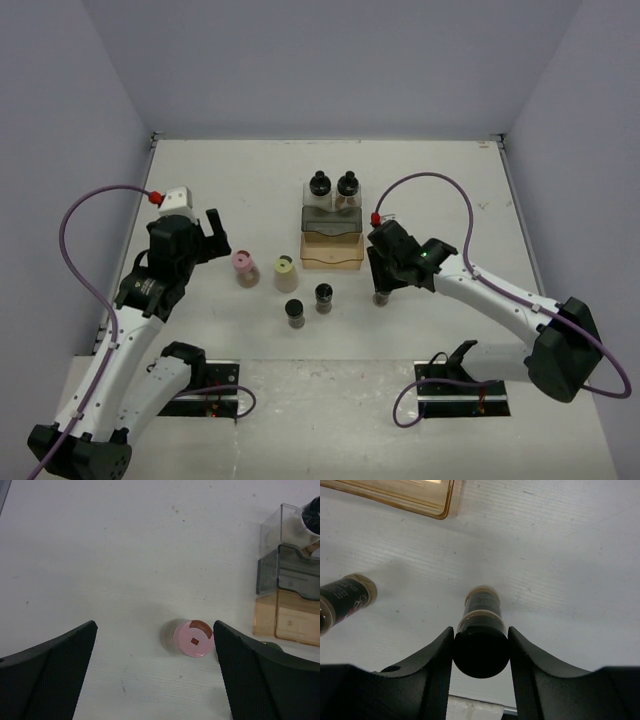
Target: Organize the condiment bottles
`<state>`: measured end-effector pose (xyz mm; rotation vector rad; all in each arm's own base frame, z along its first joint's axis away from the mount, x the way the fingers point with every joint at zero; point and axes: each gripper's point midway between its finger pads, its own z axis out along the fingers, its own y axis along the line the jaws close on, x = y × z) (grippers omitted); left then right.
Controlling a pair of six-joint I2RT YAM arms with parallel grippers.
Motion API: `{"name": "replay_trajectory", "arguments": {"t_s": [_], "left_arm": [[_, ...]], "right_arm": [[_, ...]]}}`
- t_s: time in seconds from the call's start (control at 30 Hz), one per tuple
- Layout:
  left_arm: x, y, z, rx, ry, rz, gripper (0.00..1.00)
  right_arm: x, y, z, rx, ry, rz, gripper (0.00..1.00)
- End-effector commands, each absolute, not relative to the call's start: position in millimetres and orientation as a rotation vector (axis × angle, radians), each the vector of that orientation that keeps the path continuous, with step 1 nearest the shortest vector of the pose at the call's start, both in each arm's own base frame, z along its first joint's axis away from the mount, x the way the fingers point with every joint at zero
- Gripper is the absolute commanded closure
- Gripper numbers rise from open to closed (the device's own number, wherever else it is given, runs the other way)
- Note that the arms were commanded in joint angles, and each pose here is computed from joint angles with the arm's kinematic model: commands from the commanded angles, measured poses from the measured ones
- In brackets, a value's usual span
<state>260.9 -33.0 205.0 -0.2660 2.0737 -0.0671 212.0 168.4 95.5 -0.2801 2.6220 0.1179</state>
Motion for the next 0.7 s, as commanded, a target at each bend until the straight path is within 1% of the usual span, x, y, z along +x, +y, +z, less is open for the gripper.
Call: {"name": "replay_trajectory", "arguments": {"t_s": [0.0,0.03,0.2,0.37,0.53,0.57,0.6,0.63,0.67], "left_arm": [[264,-33,213,-0.253,2.036,-0.068,0.0],[264,-34,214,-0.252,2.032,-0.071,0.0],[264,-33,214,-0.253,2.033,-0.069,0.0],[264,-32,215,-0.258,2.03,-0.064,0.0],[264,-32,215,-0.259,2.028,-0.063,0.0],[264,-32,215,-0.259,2.029,-0.063,0.0],[264,-32,215,-0.261,2.028,-0.064,0.0],[264,-32,215,-0.261,2.028,-0.064,0.0],[264,-32,216,-0.262,2.024,-0.064,0.0]], "right_arm": [[218,172,112,-0.246,2.572,0.151,0.95],[220,173,118,-0.248,2.559,0.161,1.0],[236,186,175,-0.265,2.442,0.236,1.0],[257,201,213,-0.29,2.376,0.256,1.0],[295,230,247,-0.35,2.306,0.246,1.0],[307,239,265,-0.35,2.261,0.267,1.0],[319,247,253,-0.388,2.282,0.235,1.0],[328,252,253,-0.394,2.28,0.229,1.0],[342,254,266,-0.373,2.254,0.232,1.0]]}}
